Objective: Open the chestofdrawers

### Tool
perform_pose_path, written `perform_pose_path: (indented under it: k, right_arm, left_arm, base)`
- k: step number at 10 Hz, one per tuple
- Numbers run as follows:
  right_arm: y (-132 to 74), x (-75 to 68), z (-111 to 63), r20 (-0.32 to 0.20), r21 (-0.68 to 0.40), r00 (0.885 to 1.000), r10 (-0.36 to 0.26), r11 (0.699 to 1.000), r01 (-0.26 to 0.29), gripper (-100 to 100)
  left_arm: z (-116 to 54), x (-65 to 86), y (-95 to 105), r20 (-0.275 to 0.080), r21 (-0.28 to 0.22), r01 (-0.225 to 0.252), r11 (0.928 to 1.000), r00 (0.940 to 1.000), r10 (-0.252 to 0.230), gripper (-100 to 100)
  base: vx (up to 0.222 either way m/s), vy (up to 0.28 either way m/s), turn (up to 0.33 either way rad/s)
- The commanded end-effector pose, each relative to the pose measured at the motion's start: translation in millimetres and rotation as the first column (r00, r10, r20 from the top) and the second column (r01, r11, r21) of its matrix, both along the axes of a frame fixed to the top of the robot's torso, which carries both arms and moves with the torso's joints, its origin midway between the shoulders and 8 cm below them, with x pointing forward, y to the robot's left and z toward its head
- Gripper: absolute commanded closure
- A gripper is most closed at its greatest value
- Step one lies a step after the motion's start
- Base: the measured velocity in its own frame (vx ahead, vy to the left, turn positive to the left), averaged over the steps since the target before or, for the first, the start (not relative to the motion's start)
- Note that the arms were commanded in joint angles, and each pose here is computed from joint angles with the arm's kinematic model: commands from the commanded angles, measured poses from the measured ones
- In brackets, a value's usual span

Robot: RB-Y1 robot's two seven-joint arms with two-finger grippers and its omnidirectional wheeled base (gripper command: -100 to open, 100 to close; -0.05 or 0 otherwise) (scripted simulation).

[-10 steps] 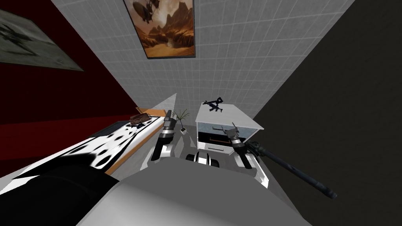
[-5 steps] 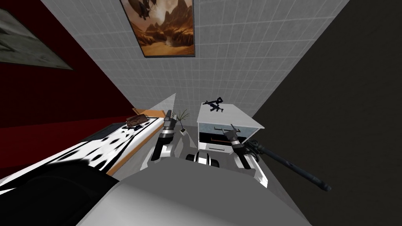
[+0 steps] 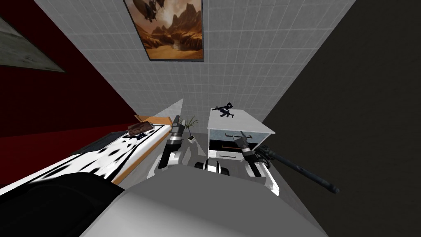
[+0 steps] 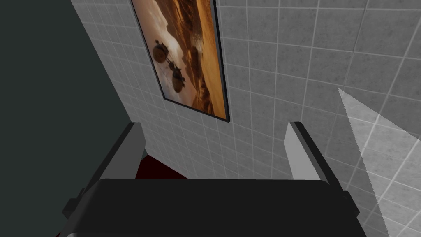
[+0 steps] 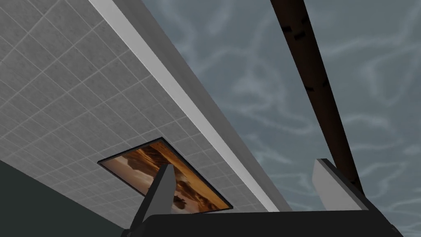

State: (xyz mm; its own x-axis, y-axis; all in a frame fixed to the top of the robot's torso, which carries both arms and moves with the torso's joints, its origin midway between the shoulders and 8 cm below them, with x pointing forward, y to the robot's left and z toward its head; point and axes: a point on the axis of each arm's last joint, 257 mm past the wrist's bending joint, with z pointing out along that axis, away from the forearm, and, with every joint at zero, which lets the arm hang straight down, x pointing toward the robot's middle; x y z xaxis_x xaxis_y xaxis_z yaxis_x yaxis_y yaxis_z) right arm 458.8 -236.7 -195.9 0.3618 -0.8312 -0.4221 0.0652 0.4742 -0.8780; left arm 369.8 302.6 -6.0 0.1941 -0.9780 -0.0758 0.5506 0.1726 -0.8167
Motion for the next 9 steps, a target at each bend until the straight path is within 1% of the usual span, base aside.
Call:
perform_pose_path:
  k: [1, 2, 3, 4, 6, 8, 9]
  right_arm:
    - [-1.2, -0.8, -26.5, -0.032, -0.077, 0.999, -0.031, 0.997, 0.028, -100]
    - [-0.8, -0.6, -37.0, -0.043, -0.105, 0.998, -0.045, 0.994, 0.040, -100]
    - [-0.8, -0.6, -37.0, -0.040, -0.116, 0.998, -0.047, 0.992, 0.042, -100]
    - [1.0, -0.6, -46.5, -0.048, -0.144, 0.997, -0.061, 0.988, 0.054, -100]
    - [1.0, -0.6, -46.5, -0.048, -0.144, 0.997, -0.061, 0.988, 0.054, -100]
    - [8.9, -0.7, -61.6, -0.061, -0.173, 0.994, -0.085, 0.982, 0.074, -100]
    - [8.9, -0.7, -61.6, -0.061, -0.173, 0.994, -0.085, 0.982, 0.074, -100]
  left_arm:
    - [0.0, 0.0, 0.0, 0.000, 0.000, 0.000, 1.0000, 1.0000, 0.000, 0]
    - [0.0, 0.0, 0.0, 0.000, 0.000, 0.000, 1.0000, 1.0000, 0.000, 0]
    - [0.0, 0.0, 0.0, 0.000, 0.000, 0.000, 1.0000, 1.0000, 0.000, 0]
    - [0.0, 0.0, 0.0, 0.000, 0.000, 0.000, 1.0000, 1.0000, 0.000, 0]
    - [0.0, 0.0, 0.0, 0.000, 0.000, 0.000, 1.0000, 1.0000, 0.000, 0]
    - [0.0, 0.0, 0.0, 0.000, 0.000, 0.000, 1.0000, 1.0000, 0.000, 0]
    - [0.0, 0.0, 0.0, 0.000, 0.000, 0.000, 1.0000, 1.0000, 0.000, 0]
  base:
    - [0.003, 0.060, -0.070]
    - [0.010, 0.084, -0.088]
    - [-0.001, 0.068, -0.047]
    - [-0.001, 0.061, -0.063]
    - [0.008, 0.024, -0.013]
    - [-0.003, 0.039, -0.061]
    - [-0.005, 0.039, -0.045]
